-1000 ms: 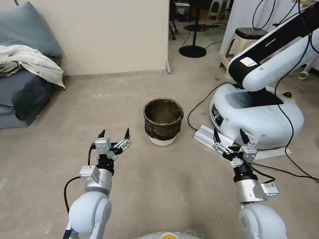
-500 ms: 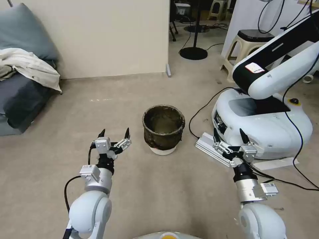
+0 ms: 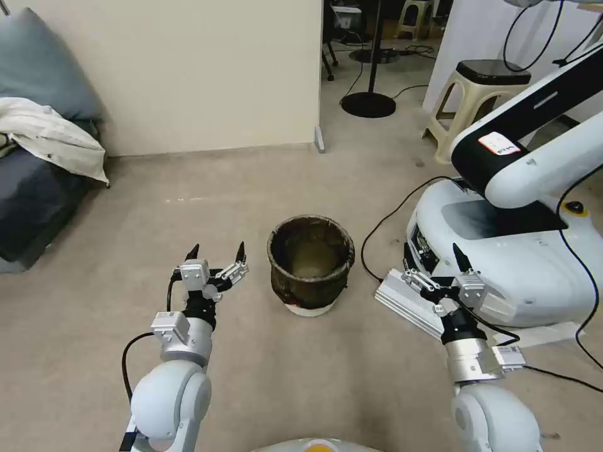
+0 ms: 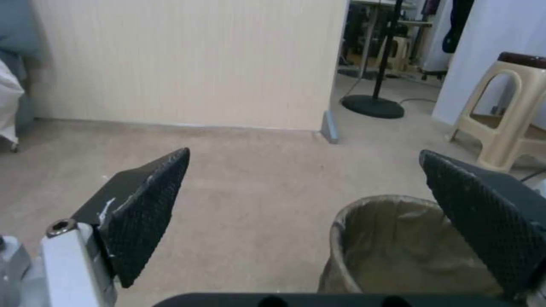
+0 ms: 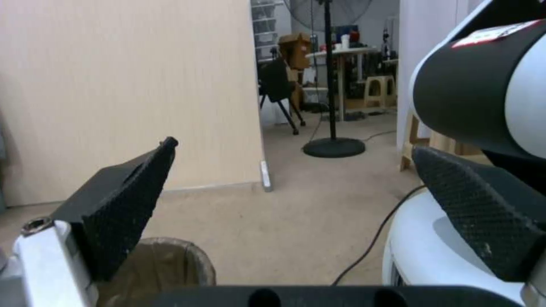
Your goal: Pick up the trash can from the floor.
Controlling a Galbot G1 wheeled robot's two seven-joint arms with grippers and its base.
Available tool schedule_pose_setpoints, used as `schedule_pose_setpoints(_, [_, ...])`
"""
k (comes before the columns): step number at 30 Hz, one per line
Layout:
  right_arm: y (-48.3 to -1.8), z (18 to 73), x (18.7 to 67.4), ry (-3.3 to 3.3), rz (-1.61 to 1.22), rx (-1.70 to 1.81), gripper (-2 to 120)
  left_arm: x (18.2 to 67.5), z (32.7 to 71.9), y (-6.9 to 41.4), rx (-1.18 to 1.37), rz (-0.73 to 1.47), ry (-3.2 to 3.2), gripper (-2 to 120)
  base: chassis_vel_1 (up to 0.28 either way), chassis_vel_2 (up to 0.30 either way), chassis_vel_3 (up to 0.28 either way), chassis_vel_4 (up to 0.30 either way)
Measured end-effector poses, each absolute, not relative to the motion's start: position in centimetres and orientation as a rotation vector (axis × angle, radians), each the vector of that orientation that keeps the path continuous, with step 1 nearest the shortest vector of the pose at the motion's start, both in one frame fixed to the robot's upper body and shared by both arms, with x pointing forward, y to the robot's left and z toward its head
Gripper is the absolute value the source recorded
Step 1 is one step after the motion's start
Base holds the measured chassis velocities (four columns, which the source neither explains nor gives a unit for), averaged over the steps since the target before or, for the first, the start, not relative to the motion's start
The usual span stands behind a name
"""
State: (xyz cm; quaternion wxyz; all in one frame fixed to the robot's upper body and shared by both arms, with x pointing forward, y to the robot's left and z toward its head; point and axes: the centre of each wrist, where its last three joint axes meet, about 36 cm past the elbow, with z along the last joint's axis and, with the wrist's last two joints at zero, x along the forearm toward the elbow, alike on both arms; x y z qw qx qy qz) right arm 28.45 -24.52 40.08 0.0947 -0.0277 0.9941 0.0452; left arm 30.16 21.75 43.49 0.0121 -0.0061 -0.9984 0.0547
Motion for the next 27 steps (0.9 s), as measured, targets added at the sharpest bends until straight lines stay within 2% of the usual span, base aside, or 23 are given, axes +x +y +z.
schedule_pose_setpoints(27, [-24.58, 39.97, 28.58, 2.948, 0.13, -0.085, 100, 30.36, 43.42, 21.75, -0.018, 0.172, -3.117, 100, -0.115, 0.113, 0.117, -0.118])
